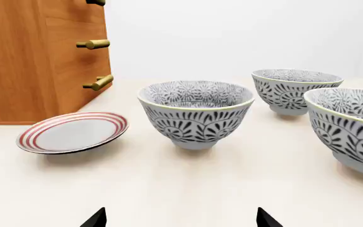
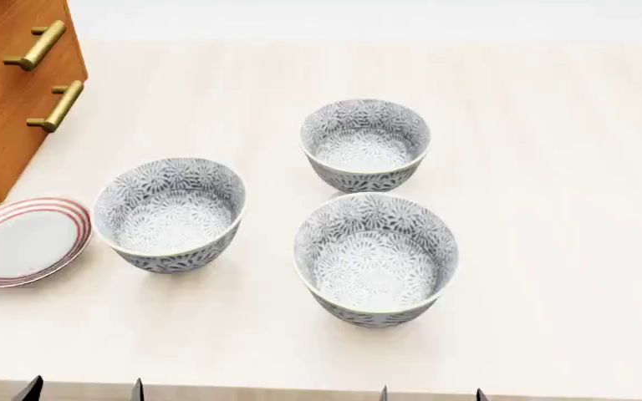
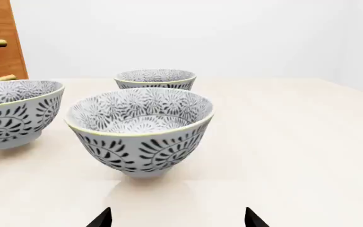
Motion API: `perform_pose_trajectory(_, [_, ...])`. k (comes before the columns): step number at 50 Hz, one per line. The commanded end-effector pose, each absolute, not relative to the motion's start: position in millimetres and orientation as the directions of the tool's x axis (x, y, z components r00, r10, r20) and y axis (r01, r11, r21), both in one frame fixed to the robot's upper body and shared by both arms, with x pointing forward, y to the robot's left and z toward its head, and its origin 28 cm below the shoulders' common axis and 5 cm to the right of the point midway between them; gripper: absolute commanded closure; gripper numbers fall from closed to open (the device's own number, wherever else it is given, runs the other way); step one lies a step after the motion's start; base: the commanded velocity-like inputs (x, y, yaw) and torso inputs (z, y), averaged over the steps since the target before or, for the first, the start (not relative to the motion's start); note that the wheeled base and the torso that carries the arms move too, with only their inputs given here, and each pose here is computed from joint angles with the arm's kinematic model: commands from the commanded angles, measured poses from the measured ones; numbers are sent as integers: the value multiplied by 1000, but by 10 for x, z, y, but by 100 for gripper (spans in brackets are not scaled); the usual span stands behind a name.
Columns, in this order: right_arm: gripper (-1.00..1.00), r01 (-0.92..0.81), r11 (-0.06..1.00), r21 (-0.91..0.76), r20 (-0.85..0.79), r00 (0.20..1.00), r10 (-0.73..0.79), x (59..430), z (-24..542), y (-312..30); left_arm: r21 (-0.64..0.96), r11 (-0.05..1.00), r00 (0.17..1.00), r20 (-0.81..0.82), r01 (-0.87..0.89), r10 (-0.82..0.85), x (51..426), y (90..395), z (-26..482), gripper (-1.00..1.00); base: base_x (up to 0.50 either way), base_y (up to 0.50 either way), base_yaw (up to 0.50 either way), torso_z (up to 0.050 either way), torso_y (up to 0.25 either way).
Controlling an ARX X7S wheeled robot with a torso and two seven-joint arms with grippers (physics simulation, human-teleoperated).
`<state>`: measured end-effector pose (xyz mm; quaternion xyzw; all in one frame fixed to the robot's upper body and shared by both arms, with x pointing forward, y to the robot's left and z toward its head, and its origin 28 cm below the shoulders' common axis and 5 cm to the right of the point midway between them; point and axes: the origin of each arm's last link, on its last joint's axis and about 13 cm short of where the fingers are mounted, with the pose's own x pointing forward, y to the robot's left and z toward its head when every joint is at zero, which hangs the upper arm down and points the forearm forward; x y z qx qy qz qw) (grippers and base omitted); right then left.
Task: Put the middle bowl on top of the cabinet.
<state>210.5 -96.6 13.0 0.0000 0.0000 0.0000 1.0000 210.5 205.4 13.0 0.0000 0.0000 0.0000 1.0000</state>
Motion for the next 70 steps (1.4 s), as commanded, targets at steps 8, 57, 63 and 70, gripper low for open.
perform_pose_trajectory(8, [-100,26,1000,-9,54,998,-26,2088,267,-973,-40,999,999,28,-23,24,2161,2131,253,-100,0,0,0,0,0])
perform_pose_trajectory(57, [-100,590,787,179,594,573,-565,791,1465,-1643,2,1000,983,181,-23,23,2071,2166,835,-100,0,57,0,0,0])
perform_pose_trajectory(63, [-100,592,787,173,597,572,-562,833,1477,-1632,-48,995,940,329,-82,93,2051,2230,1100,-100,0,271,0,0,0])
perform_pose_trajectory(70, [-100,606,782,147,609,567,-554,830,1512,-1614,-109,980,888,415,-167,197,2118,2350,1447,-100,0,88,0,0,0])
